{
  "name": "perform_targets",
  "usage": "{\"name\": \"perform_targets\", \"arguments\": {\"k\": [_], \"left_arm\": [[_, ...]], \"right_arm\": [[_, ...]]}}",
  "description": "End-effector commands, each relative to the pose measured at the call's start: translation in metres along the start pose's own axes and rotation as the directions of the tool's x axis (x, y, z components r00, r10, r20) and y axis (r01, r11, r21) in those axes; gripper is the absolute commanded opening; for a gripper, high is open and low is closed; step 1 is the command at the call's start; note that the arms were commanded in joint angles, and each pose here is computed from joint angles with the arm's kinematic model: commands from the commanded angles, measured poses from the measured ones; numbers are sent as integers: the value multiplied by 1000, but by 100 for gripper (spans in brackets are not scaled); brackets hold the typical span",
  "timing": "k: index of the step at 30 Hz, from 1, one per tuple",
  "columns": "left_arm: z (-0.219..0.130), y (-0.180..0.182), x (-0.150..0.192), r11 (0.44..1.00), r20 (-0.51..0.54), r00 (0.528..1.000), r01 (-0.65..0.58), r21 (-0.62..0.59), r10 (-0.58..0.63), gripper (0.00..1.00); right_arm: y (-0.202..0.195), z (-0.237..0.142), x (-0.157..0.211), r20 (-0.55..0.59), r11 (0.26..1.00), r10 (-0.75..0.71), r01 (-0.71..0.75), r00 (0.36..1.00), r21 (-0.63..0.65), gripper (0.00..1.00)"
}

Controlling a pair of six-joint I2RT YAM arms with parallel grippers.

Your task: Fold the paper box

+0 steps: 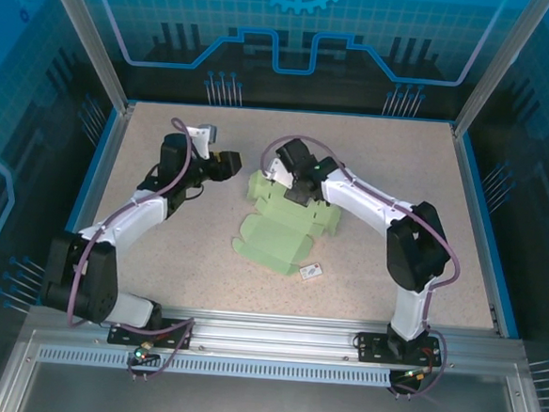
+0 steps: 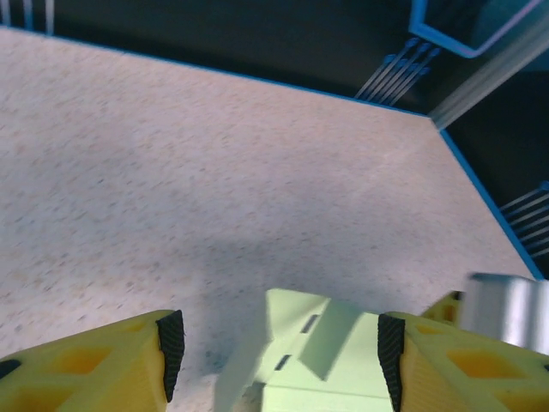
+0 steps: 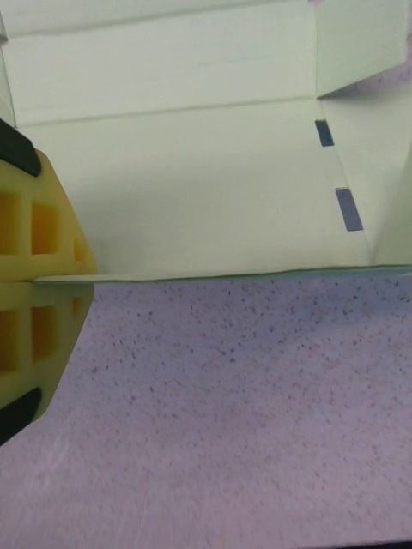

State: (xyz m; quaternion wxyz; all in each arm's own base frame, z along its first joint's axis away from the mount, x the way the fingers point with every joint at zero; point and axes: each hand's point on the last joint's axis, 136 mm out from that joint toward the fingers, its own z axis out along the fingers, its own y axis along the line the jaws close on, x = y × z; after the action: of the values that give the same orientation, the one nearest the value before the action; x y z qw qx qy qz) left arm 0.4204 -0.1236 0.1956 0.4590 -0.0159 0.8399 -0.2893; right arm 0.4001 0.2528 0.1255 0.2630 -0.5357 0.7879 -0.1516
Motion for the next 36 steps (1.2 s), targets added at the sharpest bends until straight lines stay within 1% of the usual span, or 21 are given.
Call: {"name": "perform_targets", "arguments": {"k": [1,6,12,18,23,33,36], "left_arm": [[10,35,12,989,-56,994,82,-125,-90,64],[25,59,22,978,-110,989,74,-196,-97,64],[49,72,40,976,-199,975,59,-209,-101,64],[69,70,52,986,-267,957,74,-149,-112,62],[78,66,61,991,-306,946,73,-109,-104,62],[89,54,73,998,-360,931,46,-39,-57,61],[92,54,77,998,-379,924,43,-34,-53,61]], "right_arm": [[-32,-21,-14,52,978,-54,42,997,205,0],[-34,-22,-16,50,942,-135,113,990,317,0],[-33,-15,-13,49,911,-183,151,982,383,0],[-32,-5,-10,28,881,-231,197,973,430,0],[-31,0,-7,25,860,-261,221,965,459,0],[-30,7,-4,33,859,-278,233,960,457,0],[-32,10,-2,30,858,-272,228,962,460,0]]}}
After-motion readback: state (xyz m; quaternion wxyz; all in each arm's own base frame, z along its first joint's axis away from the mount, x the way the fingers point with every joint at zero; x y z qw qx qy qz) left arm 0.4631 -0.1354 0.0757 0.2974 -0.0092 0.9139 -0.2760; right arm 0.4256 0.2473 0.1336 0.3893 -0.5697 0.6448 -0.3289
